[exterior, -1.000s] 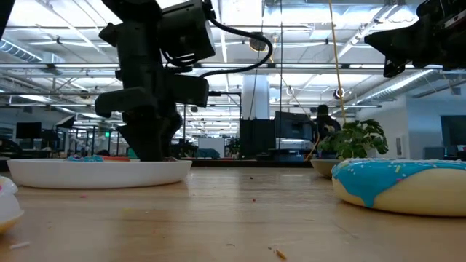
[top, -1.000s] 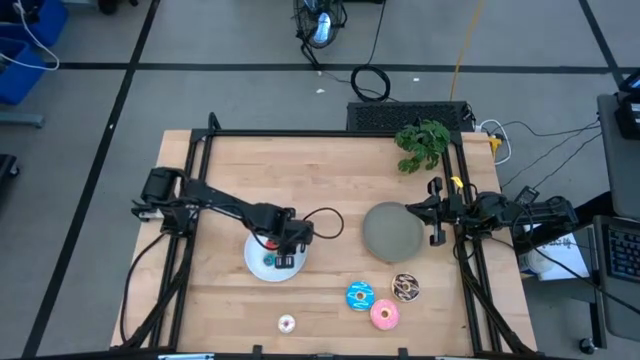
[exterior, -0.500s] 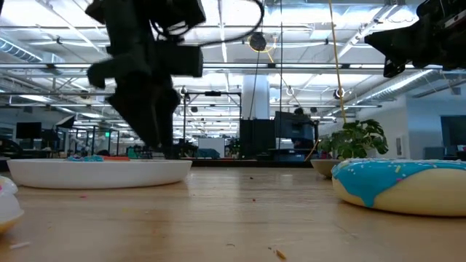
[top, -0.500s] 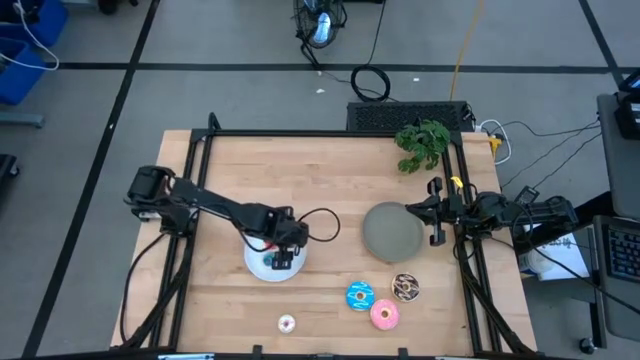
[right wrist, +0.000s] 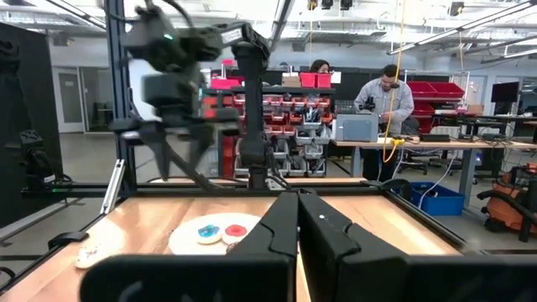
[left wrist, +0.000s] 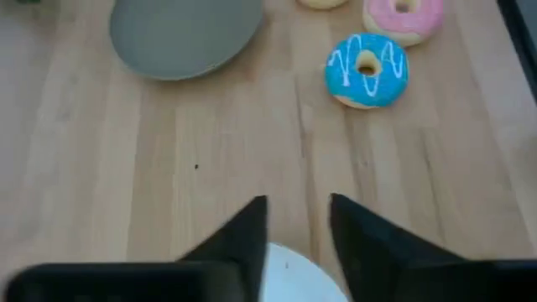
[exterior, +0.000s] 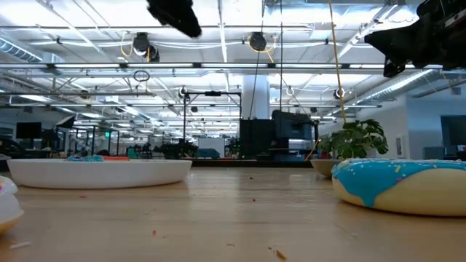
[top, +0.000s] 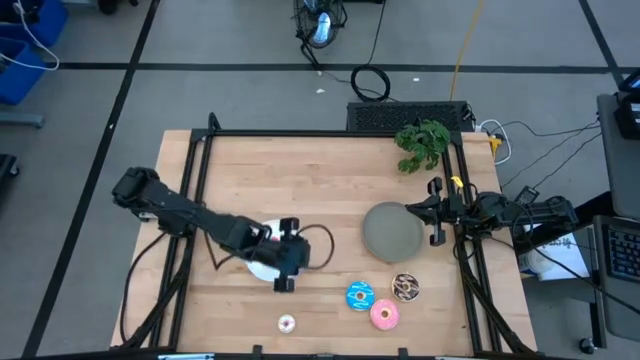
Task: Pick & Place donuts
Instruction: Put the small white donut on the white plate
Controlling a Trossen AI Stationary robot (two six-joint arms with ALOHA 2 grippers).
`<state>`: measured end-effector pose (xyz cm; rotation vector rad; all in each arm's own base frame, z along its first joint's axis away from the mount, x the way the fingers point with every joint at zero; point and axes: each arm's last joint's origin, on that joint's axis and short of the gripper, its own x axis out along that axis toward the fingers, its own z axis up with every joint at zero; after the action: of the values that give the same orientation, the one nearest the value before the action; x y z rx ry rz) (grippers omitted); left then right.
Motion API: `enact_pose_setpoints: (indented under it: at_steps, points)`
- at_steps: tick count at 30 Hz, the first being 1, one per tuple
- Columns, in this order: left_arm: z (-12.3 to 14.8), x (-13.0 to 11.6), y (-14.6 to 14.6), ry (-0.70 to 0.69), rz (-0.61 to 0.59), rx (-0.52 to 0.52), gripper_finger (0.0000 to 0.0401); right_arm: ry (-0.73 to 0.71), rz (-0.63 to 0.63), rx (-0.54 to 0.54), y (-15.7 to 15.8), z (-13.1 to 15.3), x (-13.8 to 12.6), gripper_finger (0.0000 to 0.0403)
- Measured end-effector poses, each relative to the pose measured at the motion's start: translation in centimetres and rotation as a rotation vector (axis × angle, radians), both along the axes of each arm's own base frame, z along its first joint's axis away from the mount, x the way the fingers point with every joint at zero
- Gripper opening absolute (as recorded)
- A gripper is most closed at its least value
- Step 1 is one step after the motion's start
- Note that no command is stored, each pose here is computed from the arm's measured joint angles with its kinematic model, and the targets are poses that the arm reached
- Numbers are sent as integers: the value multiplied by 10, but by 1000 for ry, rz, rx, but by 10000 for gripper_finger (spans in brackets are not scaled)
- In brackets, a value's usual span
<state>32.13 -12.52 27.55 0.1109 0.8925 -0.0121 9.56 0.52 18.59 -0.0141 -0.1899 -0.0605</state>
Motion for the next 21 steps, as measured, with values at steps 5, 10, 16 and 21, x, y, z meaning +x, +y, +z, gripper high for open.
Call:
enact_pose_setpoints:
  at_steps: [5, 10, 16, 21]
  points:
    - [16, 1, -25, 84, -53, 46, 18, 1, -1, 1, 0, 0, 0, 0]
    - [14, -3, -46, 126, -110, 70, 20, 8, 2, -1, 0, -1, 0, 0]
    - [0, -5, -68, 138, -160, 84, 14, 11, 1, -1, 0, -1, 1, 0]
    - [-3, -4, -72, 153, -50, -22, 6, 10, 0, -1, 0, -1, 1, 0]
